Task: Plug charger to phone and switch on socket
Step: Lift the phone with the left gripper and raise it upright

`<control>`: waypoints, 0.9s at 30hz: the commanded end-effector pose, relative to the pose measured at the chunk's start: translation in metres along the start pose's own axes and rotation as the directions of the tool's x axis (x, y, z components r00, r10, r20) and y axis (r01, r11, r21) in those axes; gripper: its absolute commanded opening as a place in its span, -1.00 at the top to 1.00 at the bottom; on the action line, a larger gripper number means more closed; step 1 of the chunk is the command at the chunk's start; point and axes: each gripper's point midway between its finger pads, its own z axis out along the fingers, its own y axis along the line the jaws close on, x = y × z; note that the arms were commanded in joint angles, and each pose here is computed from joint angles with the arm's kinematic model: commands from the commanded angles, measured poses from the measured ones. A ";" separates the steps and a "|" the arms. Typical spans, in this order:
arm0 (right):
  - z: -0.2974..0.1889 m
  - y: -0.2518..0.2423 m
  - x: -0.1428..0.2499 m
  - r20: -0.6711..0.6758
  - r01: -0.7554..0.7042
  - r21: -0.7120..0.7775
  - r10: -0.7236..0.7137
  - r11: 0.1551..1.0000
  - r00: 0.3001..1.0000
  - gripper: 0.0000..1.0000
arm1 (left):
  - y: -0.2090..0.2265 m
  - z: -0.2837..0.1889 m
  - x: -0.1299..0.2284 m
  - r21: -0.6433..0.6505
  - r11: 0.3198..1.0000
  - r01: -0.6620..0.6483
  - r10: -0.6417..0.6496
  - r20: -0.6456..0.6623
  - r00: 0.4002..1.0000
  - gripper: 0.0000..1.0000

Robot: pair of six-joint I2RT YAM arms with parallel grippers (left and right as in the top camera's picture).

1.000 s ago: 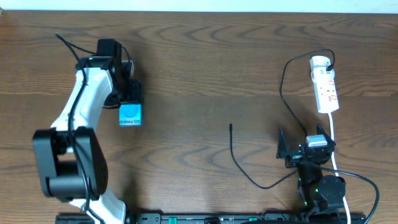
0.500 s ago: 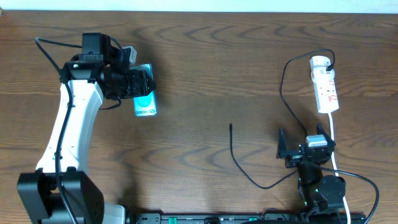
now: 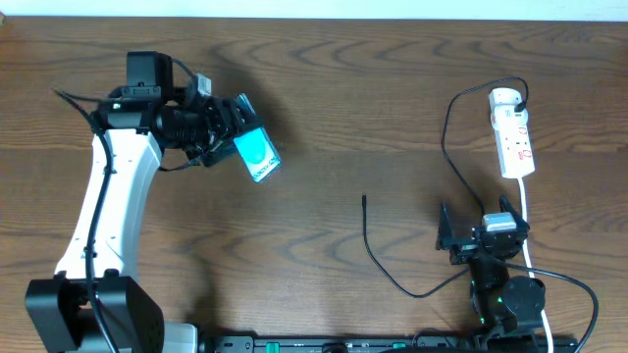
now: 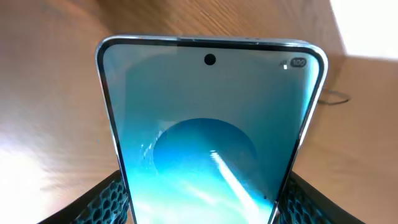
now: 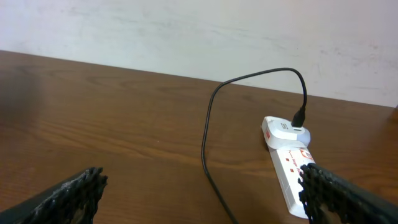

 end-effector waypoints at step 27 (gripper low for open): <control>0.000 0.002 0.001 -0.001 0.011 -0.009 -0.011 1.000 1.000 -0.98 | -0.055 -0.062 0.008 0.337 0.794 0.506 -0.402 -0.333 0.853 0.85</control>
